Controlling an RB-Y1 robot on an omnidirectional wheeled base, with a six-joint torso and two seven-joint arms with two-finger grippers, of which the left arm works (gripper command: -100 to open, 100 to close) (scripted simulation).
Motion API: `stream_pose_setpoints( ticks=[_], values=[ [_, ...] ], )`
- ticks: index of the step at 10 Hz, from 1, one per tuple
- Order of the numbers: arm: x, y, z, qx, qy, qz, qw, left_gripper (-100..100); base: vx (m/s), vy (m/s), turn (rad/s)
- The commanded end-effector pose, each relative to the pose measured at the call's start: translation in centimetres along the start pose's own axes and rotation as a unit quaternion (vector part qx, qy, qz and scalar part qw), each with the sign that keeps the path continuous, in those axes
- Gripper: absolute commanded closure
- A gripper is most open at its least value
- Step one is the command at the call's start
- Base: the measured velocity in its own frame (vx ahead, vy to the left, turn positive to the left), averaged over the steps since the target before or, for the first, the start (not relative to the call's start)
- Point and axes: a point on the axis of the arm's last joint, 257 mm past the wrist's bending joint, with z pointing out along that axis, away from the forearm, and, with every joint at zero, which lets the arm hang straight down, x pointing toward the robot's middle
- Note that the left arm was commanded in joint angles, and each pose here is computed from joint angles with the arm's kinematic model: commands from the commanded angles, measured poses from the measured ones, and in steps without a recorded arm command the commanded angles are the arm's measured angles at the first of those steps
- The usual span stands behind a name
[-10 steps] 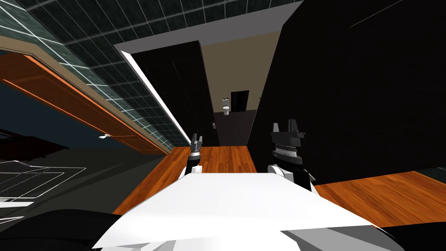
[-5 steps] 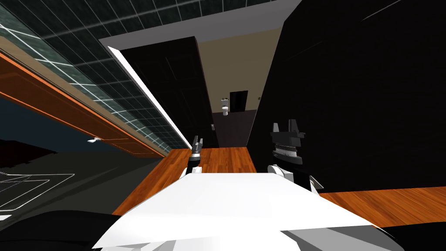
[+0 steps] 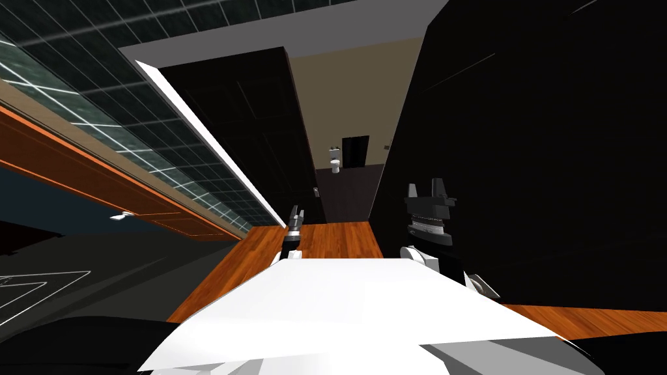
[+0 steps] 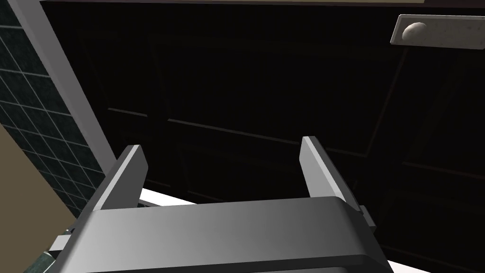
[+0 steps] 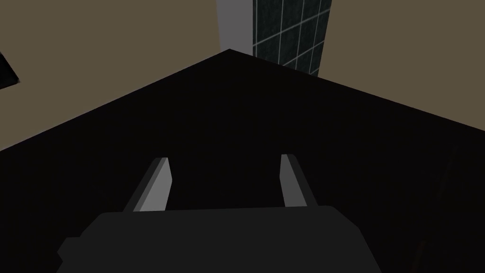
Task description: Pull the door open
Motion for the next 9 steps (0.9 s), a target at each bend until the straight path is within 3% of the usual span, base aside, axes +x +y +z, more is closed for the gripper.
stream_pose_setpoints(
  ticks=[1,9],
  values=[
    [-0.3,1.5,-0.44,-0.013,-0.002,0.000,0.9999,-100,0.099,0.012,-0.036],
    [-2.0,7.2,-2.43,-0.072,-0.012,0.002,0.9974,-100,0.100,0.010,-0.038]
  ],
)
